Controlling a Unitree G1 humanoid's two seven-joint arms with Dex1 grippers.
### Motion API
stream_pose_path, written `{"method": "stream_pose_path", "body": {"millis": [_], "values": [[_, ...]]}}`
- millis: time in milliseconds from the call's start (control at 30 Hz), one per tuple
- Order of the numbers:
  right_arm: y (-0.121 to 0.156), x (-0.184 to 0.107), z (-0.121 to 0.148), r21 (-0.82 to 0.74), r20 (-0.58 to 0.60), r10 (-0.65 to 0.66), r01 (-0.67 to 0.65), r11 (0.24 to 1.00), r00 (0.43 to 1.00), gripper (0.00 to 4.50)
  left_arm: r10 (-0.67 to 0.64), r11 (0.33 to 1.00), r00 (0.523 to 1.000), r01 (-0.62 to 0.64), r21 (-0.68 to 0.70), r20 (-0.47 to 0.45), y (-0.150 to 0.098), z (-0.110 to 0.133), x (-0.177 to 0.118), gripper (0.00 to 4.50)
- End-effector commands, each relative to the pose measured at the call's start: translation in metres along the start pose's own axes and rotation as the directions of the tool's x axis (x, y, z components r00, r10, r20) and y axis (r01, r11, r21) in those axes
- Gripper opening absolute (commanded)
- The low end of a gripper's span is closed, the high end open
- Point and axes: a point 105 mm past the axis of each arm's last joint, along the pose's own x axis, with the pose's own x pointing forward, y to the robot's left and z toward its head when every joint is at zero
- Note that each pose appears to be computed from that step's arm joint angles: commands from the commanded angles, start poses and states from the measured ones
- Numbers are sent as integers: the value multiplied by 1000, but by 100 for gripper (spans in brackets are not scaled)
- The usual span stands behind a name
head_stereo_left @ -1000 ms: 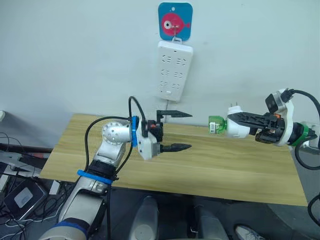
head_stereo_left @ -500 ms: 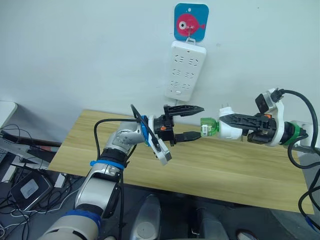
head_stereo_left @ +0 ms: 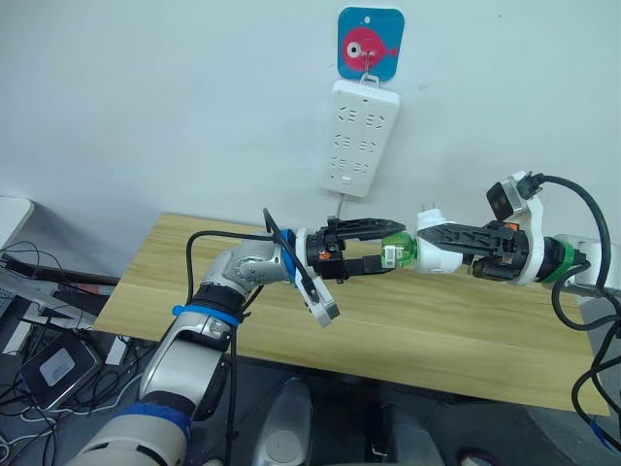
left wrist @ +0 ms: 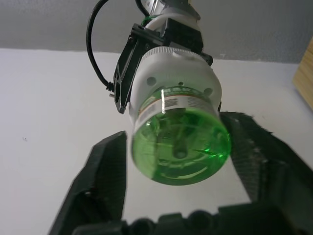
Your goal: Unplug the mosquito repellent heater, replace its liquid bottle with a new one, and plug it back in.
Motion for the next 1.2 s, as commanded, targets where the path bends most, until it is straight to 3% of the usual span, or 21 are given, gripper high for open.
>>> {"method": "stream_pose_path", "body": {"millis": [33, 133, 200, 267, 300, 367, 400, 467, 533, 633, 667, 700, 800, 867, 967, 1200], "values": [[13, 1, 1, -39, -13, 38, -38, 998, 999, 313, 31, 999, 998, -33, 31, 52, 10, 6, 7, 226], [13, 1, 1, -39, -13, 35, -36, 999, 999, 313, 31, 999, 998, -30, -26, 63, 6, 7, 7, 226], [13, 0, 1, -42, -20, 30, -31, 999, 999, 313, 36, 973, 999, -30, -228, 19, -1, 4, 9, 226], [15, -1, -1, -50, -39, 24, -26, 998, 999, 313, 50, 874, 998, -64, -481, -40, 1, -4, 9, 226], [16, -2, -5, -60, -61, 16, -20, 998, 998, 313, 83, 787, 994, -109, -607, -71, 8, -8, 8, 226], [18, -3, -10, -69, -86, 6, -12, 998, 996, 313, 117, 645, 988, -153, -749, -101, 19, -11, 7, 226], [18, -3, -11, -70, -87, 5, -11, 997, 996, 313, 135, 535, 982, -185, -824, -133, 24, -14, 6, 226], [21, -2, -14, -86, -102, 10, -19, 996, 995, 313, 149, 142, 978, -170, -975, -149, 33, -11, 4, 226], [24, -1, -15, -99, -110, 19, -30, 995, 994, 313, 142, -169, 983, -92, -981, -116, 35, -3, 0, 226], [24, 3, -18, -115, -122, 8, -22, 993, 993, 313, 123, -530, 983, -53, -846, -139, 27, -7, -12, 226], [22, 4, -18, -123, -119, -13, -2, 992, 993, 313, 112, -636, 984, -38, -771, -141, 22, -8, -16, 226], [21, 7, -18, -139, -115, -36, 19, 990, 993, 313, 96, -696, 986, -34, -717, -140, 17, -8, -19, 226], [15, 12, -9, -162, -56, -95, 84, 983, 994, 313, 85, -825, 988, -4, -565, -132, 8, -6, -29, 226], [17, 13, -6, -168, -47, -90, 81, 982, 995, 313, 79, -864, 992, 19, -504, -98, 4, 0, -34, 226], [21, 13, -6, -182, -54, -80, 69, 981, 995, 313, 48, -875, 997, 12, -483, -63, -2, 9, -39, 226], [28, 9, -9, -186, -87, -39, 23, 982, 995, 313, 33, -876, 996, -11, -482, -82, -4, 6, -44, 226]]}}
